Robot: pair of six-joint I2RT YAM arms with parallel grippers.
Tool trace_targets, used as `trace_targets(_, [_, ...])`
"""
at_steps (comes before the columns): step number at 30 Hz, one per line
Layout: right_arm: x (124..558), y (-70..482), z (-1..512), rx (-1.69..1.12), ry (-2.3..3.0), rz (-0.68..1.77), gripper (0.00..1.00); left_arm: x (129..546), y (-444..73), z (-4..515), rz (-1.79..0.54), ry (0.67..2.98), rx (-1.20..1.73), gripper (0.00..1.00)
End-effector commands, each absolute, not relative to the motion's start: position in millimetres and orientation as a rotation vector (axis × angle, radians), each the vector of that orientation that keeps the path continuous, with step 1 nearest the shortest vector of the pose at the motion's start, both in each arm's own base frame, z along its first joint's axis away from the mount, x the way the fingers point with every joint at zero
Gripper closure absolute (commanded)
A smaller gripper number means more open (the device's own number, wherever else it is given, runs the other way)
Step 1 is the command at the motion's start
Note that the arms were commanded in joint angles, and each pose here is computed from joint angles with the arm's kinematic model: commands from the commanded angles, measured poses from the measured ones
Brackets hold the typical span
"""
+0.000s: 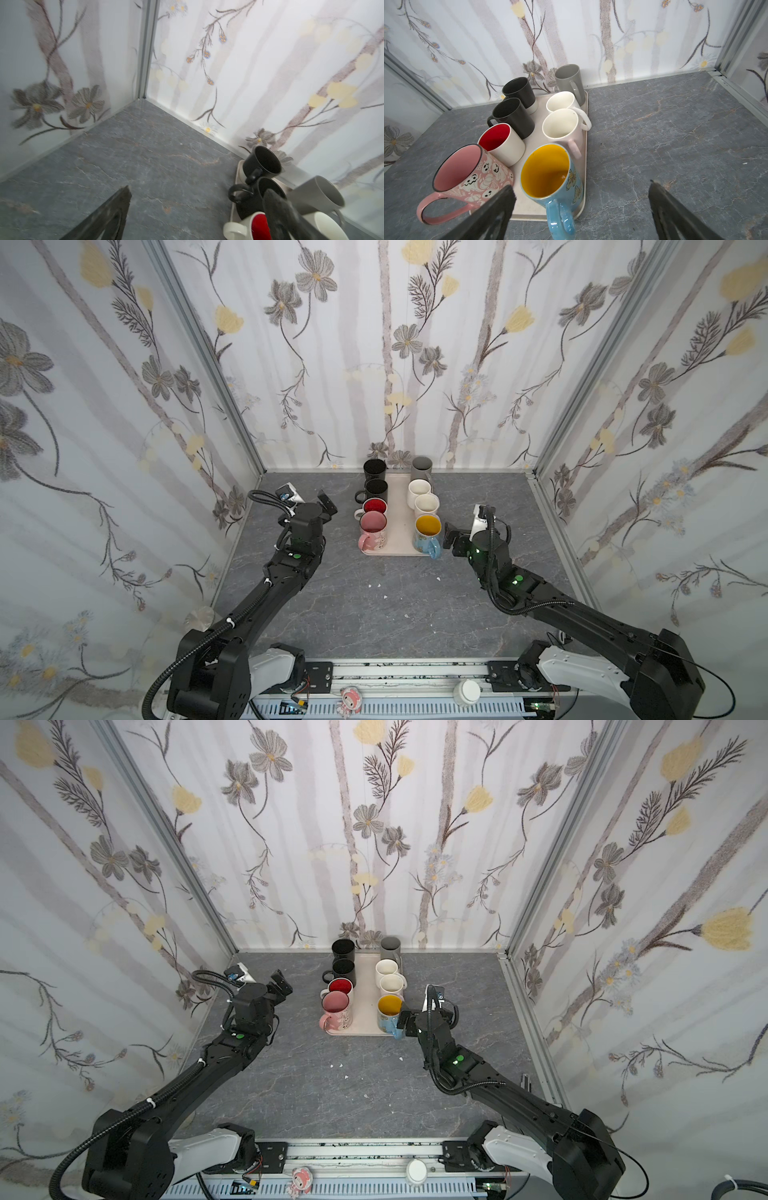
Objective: Turn the mug right side up
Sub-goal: 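Open the right gripper and lift it away from the butterfly mug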
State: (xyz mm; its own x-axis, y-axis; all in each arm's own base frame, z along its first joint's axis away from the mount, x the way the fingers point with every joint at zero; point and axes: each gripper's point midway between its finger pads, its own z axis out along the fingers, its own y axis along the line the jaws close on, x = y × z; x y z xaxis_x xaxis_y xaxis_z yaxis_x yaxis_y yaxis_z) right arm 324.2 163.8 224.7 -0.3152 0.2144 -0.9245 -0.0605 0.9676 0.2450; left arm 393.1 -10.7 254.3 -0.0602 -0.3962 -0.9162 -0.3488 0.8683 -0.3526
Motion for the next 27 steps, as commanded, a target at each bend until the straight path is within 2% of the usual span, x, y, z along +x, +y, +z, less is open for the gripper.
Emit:
trace_targets(1, [326,154,235,0.196,1.815,0.274,0.00,393,13,257,0.111,1.613,-0.524,0.00])
trace_targets(6, [326,138,235,0.252,1.798,0.196,0.00,395,44,203,0.276,1.714,-0.464,0.00])
trace_targets(11, [326,138,234,0.241,1.795,0.200,0.00,387,64,158,0.278,1.750,-0.483,0.00])
trace_targets(21, [323,136,235,0.227,1.758,0.237,0.01,376,49,146,0.147,1.627,-0.417,0.00])
trace_targets(27, [327,145,228,0.153,1.788,0.279,0.01,379,35,135,0.093,1.636,-0.331,0.00])
